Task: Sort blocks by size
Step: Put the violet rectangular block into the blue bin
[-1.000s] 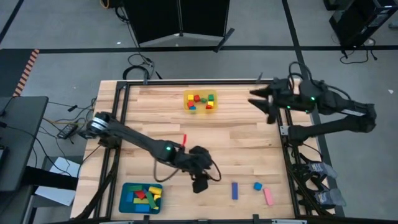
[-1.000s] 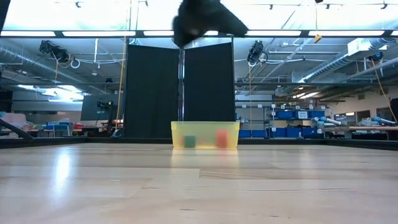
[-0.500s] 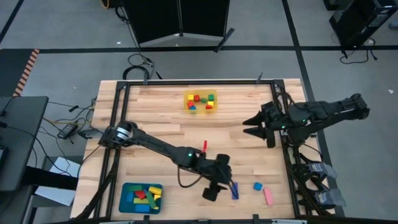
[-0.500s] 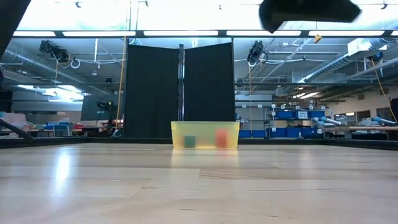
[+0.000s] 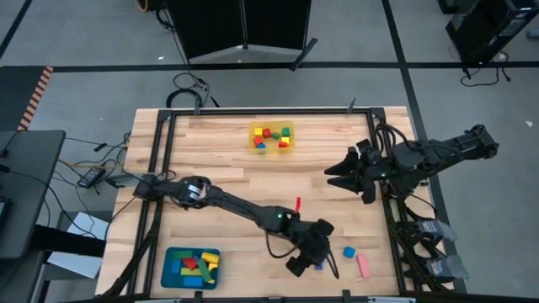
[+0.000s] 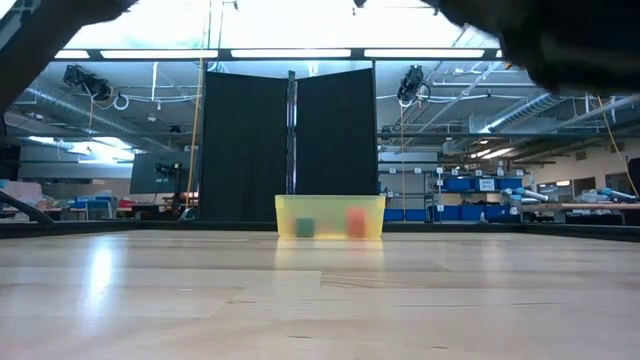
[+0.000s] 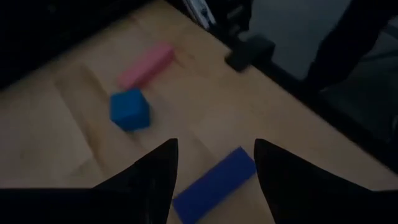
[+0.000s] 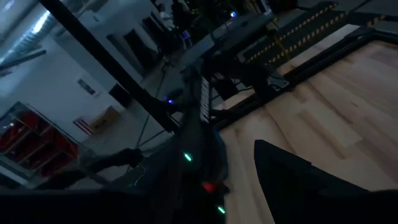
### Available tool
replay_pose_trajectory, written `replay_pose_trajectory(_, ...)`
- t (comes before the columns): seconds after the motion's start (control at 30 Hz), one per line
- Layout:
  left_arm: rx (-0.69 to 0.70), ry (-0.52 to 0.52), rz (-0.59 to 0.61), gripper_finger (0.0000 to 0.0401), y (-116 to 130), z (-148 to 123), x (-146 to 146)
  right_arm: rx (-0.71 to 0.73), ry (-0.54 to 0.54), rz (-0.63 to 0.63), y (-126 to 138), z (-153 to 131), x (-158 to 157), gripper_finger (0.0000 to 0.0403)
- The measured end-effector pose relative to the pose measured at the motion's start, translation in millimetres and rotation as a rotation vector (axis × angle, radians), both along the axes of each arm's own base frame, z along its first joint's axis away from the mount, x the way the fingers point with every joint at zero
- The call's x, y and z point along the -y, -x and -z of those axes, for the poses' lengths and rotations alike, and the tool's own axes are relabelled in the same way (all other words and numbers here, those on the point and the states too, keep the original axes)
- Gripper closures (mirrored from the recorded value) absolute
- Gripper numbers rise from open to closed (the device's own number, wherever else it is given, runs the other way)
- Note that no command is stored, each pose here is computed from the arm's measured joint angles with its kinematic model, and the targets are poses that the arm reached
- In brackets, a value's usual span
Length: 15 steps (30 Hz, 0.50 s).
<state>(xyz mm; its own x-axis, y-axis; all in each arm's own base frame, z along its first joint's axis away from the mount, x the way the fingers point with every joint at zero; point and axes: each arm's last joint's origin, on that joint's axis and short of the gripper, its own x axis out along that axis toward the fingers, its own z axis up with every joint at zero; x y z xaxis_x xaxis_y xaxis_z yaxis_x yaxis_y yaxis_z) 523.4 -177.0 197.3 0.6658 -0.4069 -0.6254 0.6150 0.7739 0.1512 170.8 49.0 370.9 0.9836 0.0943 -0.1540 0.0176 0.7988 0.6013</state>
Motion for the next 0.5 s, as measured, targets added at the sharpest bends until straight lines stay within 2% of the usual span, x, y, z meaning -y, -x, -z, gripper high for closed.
replay_pose_trajectory(0.2, -0.045, -0.041, 0.112, 0.0182, -4, 19, 1, 0.005, -0.025, -0.004, 1, -1, -1, 0.0192)
replay_pose_trajectory(0.33, -0.052, -0.126, 0.19, 0.0182, -1, 23, -1, 0.004, -0.028, -0.003, 1, -1, -1, 0.0192)
replay_pose_trajectory(0.5, 0.012, -0.178, 0.202, 0.0182, -5, 21, -7, 0.002, -0.036, -0.001, 1, -1, -1, 0.0192)
